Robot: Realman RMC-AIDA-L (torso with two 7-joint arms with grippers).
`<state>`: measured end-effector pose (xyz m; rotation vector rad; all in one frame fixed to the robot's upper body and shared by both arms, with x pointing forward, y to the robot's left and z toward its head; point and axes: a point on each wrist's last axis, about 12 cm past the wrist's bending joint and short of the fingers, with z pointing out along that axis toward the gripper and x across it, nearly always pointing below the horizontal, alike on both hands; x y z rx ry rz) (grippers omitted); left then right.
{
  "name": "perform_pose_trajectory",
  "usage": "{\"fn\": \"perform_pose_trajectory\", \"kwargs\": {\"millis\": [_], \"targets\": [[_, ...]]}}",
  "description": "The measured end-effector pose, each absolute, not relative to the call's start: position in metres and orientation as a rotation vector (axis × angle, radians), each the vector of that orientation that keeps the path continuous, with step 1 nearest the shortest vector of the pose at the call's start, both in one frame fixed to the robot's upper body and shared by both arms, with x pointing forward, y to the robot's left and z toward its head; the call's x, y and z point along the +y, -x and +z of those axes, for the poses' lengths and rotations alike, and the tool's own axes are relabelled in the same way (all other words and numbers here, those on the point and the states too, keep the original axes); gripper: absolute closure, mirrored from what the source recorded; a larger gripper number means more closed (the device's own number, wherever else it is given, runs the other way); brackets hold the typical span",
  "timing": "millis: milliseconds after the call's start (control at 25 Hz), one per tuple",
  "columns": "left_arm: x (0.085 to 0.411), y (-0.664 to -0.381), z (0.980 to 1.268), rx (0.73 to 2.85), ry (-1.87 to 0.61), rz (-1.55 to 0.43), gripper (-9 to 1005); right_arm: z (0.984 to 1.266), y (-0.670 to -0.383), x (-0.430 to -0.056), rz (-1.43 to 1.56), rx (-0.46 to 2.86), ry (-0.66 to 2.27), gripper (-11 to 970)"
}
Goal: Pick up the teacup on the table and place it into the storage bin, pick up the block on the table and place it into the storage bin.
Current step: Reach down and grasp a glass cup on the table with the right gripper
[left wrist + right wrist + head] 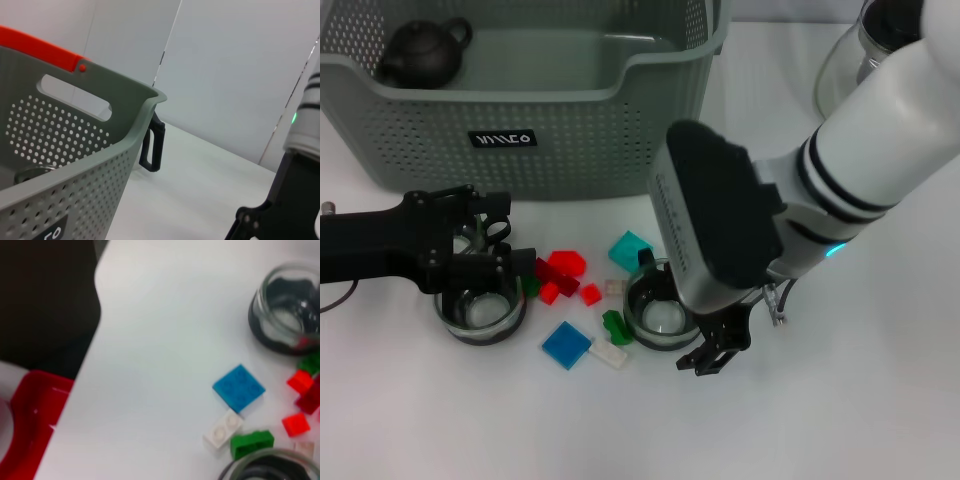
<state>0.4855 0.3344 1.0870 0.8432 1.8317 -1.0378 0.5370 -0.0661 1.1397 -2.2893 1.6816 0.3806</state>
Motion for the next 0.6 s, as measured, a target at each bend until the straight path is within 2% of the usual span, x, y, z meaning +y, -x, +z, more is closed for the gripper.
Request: {"fn": "perform_pose_trajectory", "kwargs": {"millis": [400,600], "targets": [[0.334,-0.488,1.088,1.826,-0.842,-1.029,54,1.118,-0.531,-0.060,0.331,1.734,2.330,150],[0.333,-0.489,1.086,1.827,-0.835,-1.029,54,1.118,-0.529,-0.059,0.349,1.751,2.322,196]]}}
